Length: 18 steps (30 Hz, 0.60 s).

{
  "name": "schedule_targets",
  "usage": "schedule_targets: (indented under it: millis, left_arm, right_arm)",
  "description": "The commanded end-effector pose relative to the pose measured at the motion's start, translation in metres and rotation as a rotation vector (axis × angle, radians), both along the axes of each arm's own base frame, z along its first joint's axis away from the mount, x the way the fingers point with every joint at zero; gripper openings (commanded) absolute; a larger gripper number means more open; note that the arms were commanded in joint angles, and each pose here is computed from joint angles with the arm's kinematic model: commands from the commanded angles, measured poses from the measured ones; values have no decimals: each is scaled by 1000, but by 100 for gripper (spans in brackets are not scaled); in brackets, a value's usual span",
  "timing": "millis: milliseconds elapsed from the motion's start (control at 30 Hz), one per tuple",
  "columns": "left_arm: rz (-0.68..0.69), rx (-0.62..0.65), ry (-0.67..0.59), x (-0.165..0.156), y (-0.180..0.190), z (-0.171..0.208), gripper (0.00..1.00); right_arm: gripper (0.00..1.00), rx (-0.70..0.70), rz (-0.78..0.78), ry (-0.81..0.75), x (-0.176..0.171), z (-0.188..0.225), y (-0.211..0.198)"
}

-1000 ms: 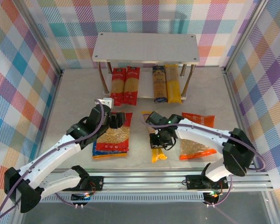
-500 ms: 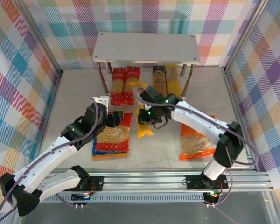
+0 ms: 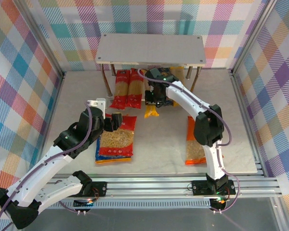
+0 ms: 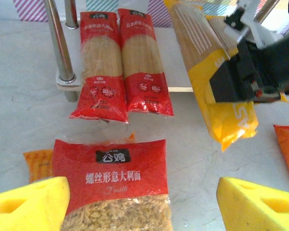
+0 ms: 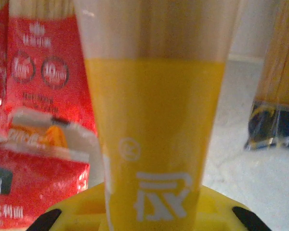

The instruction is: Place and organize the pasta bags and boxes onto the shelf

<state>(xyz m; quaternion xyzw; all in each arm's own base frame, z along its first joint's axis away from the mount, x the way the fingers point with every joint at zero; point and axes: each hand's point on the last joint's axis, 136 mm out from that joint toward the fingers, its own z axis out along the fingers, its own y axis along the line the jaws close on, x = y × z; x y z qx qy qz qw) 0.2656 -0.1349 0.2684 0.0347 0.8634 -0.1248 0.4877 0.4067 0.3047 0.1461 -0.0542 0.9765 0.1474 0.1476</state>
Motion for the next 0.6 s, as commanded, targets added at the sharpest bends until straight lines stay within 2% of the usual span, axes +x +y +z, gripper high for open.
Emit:
schedule_targets:
  millis: [0, 567]
  left_arm:
    - [18, 15, -26, -2, 9, 11, 80]
    - [26, 26, -26, -4, 14, 10, 80]
  right_arm:
    - [13, 41, 43, -154, 28, 45, 13]
    - [16, -14, -65, -259, 84, 28, 6]
